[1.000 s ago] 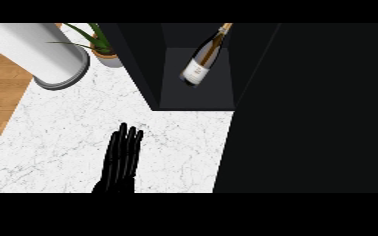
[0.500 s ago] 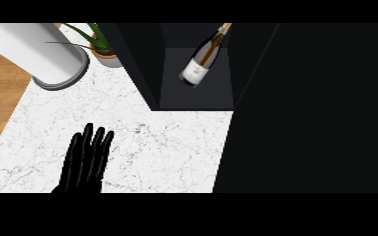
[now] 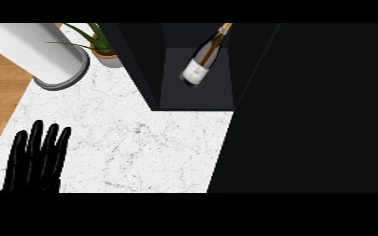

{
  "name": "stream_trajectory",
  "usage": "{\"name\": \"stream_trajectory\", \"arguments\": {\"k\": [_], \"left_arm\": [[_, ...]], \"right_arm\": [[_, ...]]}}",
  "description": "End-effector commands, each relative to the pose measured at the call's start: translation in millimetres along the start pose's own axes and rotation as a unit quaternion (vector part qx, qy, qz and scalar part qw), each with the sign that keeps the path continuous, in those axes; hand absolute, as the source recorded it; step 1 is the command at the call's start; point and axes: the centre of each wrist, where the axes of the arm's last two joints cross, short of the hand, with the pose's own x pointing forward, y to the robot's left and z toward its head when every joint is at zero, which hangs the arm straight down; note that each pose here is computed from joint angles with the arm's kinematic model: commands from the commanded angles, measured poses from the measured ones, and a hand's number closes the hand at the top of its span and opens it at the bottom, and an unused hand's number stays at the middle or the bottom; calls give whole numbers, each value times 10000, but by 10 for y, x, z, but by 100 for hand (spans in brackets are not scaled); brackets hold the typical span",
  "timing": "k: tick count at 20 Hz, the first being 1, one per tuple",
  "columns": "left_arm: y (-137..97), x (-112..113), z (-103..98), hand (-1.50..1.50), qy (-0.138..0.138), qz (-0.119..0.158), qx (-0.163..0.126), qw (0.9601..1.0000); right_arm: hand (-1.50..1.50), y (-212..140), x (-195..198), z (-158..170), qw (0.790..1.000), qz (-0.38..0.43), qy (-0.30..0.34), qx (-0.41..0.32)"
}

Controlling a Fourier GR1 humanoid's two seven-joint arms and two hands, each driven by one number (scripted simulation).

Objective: Pick up the wine, place it into the cabinet and close the cabinet

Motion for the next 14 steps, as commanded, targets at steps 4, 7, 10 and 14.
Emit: {"name": "stream_trajectory", "arguments": {"k": [4, 7, 10, 14], "left_arm": [[481, 207, -95, -150, -17, -63, 68, 10000], [612, 345, -129, -150, 47, -127, 98, 9999], [659, 277, -62, -150, -32, -224, 195, 9996], [794, 419, -166, -150, 20, -177, 15, 9998]], "right_arm": [[150, 369, 189, 76, 9962, 99, -398, 769], [150, 498, 244, 140, 9952, 43, -417, 881], [150, 607, 231, 135, 9956, 49, -449, 826], [150, 670, 222, 27, 9954, -184, -483, 810]]}}
